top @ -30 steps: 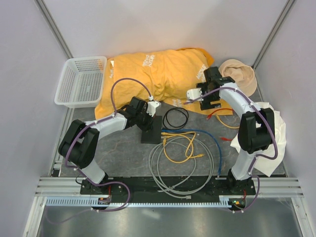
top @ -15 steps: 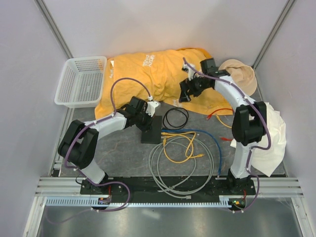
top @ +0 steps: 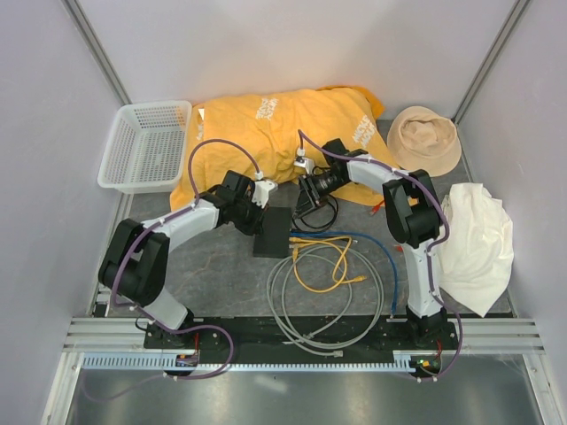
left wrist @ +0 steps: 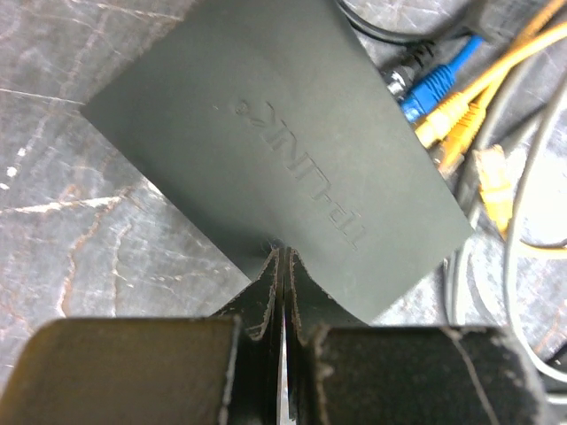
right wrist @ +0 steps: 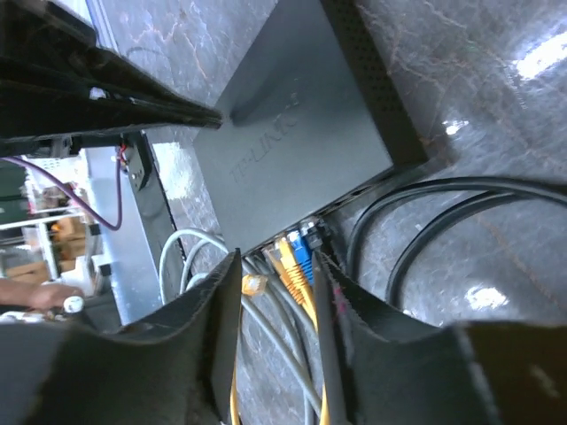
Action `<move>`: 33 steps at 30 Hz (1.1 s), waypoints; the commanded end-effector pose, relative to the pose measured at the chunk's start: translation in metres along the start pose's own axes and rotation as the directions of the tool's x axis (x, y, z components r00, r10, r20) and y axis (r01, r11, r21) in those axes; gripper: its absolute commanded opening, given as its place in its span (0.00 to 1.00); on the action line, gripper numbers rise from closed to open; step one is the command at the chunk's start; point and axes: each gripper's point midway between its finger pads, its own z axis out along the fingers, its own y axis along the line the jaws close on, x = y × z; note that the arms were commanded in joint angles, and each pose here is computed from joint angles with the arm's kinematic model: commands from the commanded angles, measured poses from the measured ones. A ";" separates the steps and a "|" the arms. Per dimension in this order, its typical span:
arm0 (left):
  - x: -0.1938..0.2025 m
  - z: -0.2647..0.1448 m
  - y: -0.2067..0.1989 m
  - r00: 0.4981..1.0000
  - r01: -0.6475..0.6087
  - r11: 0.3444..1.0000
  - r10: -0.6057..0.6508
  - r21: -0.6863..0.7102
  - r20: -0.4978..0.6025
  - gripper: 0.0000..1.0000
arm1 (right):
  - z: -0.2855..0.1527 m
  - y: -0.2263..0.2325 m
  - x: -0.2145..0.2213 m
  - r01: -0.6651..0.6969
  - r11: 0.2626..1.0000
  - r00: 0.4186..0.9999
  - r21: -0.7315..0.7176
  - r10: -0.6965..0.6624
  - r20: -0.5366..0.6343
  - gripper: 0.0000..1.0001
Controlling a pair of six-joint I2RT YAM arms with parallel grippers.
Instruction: Pull the plug from the switch port
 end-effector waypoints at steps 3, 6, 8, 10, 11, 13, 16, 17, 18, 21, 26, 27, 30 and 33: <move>0.002 -0.015 -0.013 1.000 0.015 0.999 -0.015 0.040 0.008 0.02 | 0.014 0.018 -0.003 0.005 0.990 1.000 -0.140 -0.006 -0.011 0.38; 0.007 -0.020 -0.018 1.000 0.023 0.998 -0.023 0.057 -0.003 0.02 | 0.022 0.011 0.004 -0.012 0.993 0.999 -0.119 0.008 -0.035 0.32; 0.009 -0.021 -0.020 1.000 0.031 0.998 -0.031 0.062 -0.005 0.02 | 0.027 -0.002 0.008 -0.028 0.999 0.999 -0.045 0.026 -0.047 0.27; 0.013 -0.021 -0.023 0.999 0.044 0.996 -0.043 0.071 -0.014 0.02 | 0.030 -0.017 0.010 -0.042 0.999 0.998 0.031 0.043 -0.037 0.27; 0.014 -0.021 -0.025 0.999 0.049 0.996 -0.048 0.078 -0.017 0.02 | 0.029 -0.019 0.008 -0.082 0.995 0.996 0.064 0.084 -0.024 0.26; 0.016 -0.019 -0.027 0.997 0.078 0.993 -0.076 0.088 -0.025 0.02 | 0.026 -0.035 0.008 -0.100 0.981 0.995 0.168 0.102 -0.003 0.24; 0.013 -0.019 -0.032 0.995 0.096 0.989 -0.095 0.111 -0.017 0.02 | 0.022 -0.039 0.003 -0.096 0.971 0.995 0.217 0.095 0.015 0.24; 0.011 -0.019 -0.032 0.995 0.095 0.989 -0.094 0.115 -0.011 0.02 | 0.022 -0.039 0.003 -0.094 0.971 0.996 0.219 0.093 0.014 0.24; 0.011 -0.019 -0.033 0.996 0.094 0.988 -0.093 0.119 -0.014 0.02 | 0.022 -0.042 0.003 -0.081 0.969 0.997 0.232 0.081 0.009 0.24; 0.010 -0.018 -0.034 0.997 0.080 0.990 -0.078 0.120 -0.022 0.02 | 0.021 -0.047 0.006 -0.047 0.970 0.999 0.240 0.052 -0.011 0.25; 0.003 -0.019 -0.043 0.998 0.057 0.986 -0.054 0.155 -0.023 0.02 | 0.022 -0.024 0.006 0.021 0.995 1.000 0.094 -0.020 -0.014 0.36; 0.002 -0.020 -0.046 0.998 0.057 0.984 -0.054 0.169 -0.022 0.02 | 0.021 -0.020 0.002 0.048 0.995 0.999 0.082 -0.048 -0.002 0.42; -0.002 -0.023 -0.051 0.999 0.049 0.979 -0.049 0.196 -0.008 0.02 | 0.016 -0.013 -0.005 0.086 0.993 0.996 0.080 -0.088 0.013 0.48; -0.004 -0.022 -0.050 0.999 0.039 0.980 -0.039 0.196 -0.006 0.02 | 0.018 -0.018 -0.005 0.073 0.993 0.997 0.089 -0.073 -0.001 0.48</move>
